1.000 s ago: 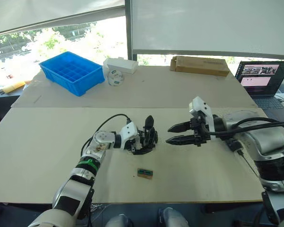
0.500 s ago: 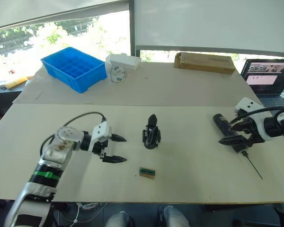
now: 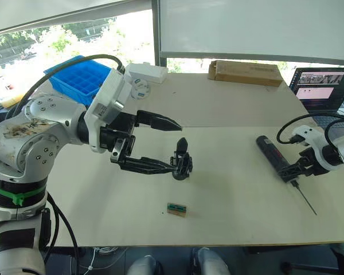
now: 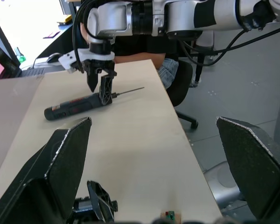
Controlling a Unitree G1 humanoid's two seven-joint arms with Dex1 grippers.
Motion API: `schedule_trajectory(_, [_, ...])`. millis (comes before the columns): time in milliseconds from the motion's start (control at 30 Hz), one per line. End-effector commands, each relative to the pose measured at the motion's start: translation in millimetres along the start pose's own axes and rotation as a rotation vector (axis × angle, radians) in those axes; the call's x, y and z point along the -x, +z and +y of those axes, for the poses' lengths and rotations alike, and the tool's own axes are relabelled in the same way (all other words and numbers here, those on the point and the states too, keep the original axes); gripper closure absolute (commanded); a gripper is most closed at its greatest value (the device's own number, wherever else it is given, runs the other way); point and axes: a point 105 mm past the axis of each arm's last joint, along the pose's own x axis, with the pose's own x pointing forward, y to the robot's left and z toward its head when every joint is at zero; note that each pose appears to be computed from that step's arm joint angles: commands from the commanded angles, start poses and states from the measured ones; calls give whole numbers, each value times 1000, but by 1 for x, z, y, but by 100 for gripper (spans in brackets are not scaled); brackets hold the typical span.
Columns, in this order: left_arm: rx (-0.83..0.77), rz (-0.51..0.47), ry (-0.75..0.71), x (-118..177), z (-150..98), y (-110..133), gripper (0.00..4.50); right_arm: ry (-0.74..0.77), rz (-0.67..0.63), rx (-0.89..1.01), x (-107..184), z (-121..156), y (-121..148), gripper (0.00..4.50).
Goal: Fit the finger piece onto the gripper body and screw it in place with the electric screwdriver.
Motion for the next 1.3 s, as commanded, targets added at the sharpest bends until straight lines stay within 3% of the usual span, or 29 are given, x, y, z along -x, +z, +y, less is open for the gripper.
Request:
schedule_trajectory(33, [-30, 1, 9, -1, -1, 9, 0, -28, 3, 70, -1, -8, 0, 56])
schedule_trajectory(233, [-35, 13, 3, -1, 0, 7, 0, -19, 23, 274, 5, -11, -1, 257])
schedule_trajectory(433, [-30, -18, 21, 0, 9, 12, 0, 193, -34, 579, 22, 29, 11, 266])
schedule_trajectory(633, [-98, 108, -23, -2, 2, -19, 0, 153, 36, 693, 11, 39, -3, 266])
schedule_trajectory(767, [-104, 93, -21, -2, 5, -19, 0, 122, 64, 700, 7, 33, -9, 266])
schedule_trajectory(833, [-132, 102, -33, -5, 3, -20, 0, 132, 92, 697, 11, 32, -13, 156])
schedule_trajectory(967, [-153, 122, -58, -8, -1, -26, 0, 129, 123, 726, 19, 31, -13, 19])
schedule_trajectory(1000, [-159, 127, -62, -9, -2, -27, 0, 133, 129, 728, 20, 31, -14, 4])
schedule_trajectory(1300, [-185, 153, -78, -12, -6, -35, 0, 150, 220, 670, 1, 32, -25, 4])
